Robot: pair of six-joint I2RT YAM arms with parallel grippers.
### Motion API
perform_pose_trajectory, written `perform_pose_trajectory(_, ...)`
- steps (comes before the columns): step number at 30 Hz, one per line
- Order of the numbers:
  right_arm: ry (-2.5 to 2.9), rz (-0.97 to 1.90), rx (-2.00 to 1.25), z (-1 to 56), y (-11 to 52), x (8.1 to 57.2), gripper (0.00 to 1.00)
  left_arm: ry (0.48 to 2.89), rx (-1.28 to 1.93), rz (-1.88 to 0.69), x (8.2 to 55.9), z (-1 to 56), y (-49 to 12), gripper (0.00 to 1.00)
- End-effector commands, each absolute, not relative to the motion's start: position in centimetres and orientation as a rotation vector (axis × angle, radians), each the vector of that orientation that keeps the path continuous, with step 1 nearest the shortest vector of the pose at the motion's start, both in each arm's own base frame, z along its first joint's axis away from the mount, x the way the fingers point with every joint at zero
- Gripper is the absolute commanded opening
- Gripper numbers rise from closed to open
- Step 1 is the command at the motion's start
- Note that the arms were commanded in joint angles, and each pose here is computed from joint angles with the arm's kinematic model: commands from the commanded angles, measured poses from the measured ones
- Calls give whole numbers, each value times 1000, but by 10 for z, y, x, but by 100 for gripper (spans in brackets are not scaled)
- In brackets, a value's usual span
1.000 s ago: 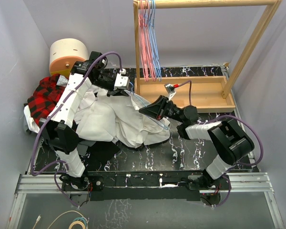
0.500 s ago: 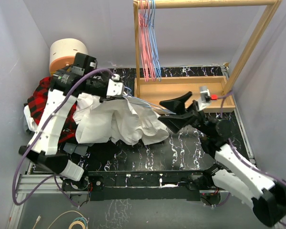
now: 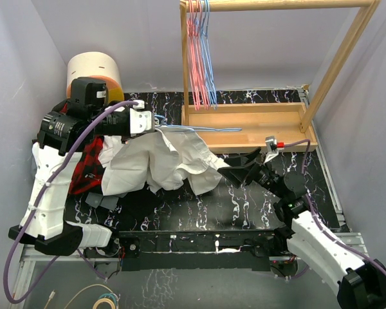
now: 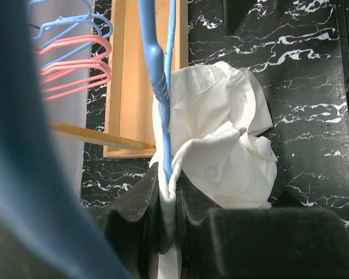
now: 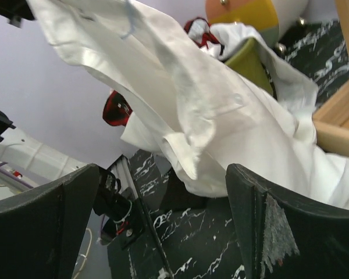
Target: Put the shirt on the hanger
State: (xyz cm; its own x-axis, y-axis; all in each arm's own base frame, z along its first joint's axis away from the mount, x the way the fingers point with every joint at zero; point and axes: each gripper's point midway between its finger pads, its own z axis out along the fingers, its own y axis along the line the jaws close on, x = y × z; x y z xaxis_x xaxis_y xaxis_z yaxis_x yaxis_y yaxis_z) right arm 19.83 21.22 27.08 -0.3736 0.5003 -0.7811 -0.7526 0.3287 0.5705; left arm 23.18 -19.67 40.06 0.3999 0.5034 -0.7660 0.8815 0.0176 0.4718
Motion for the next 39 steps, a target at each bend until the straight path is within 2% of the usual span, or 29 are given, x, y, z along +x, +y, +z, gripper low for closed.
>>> perform_pose_trajectory(1,1415,1393,-241,270,216,199,93,1200,1575,-494,216,422,-196,0)
perform_pose_trajectory(10,1405,1441,-238,272,239,223,93,1197,1574,-512,211,421,-195,0)
perform_pose_trajectory(17,1355,1512,-278,284,266,229,84,1220,1573,-511,214,415,-194,0)
perform_pose_trajectory(20,1350,1514,-273,285,270,231,71,1238,1573,-514,216,410,-193,0)
perform_pose_trajectory(22,1351,1510,-262,284,270,233,53,1253,1572,-513,218,406,-192,0)
perform_pose_trajectory(26,1370,1504,-247,279,270,236,11,1270,1558,-512,223,402,-191,0)
perform_pose_trajectory(28,1383,1506,-238,275,270,237,8,1280,1547,-510,226,402,-190,0)
perform_pose_trajectory(31,1396,1482,-179,270,265,243,8,1288,1553,-491,228,400,-188,0)
perform_pose_trajectory(34,1479,1410,-96,242,251,252,8,1287,1601,-464,226,391,-184,0)
perform_pose_trajectory(39,1505,1311,-6,239,220,278,8,1281,1660,-459,217,377,-179,0)
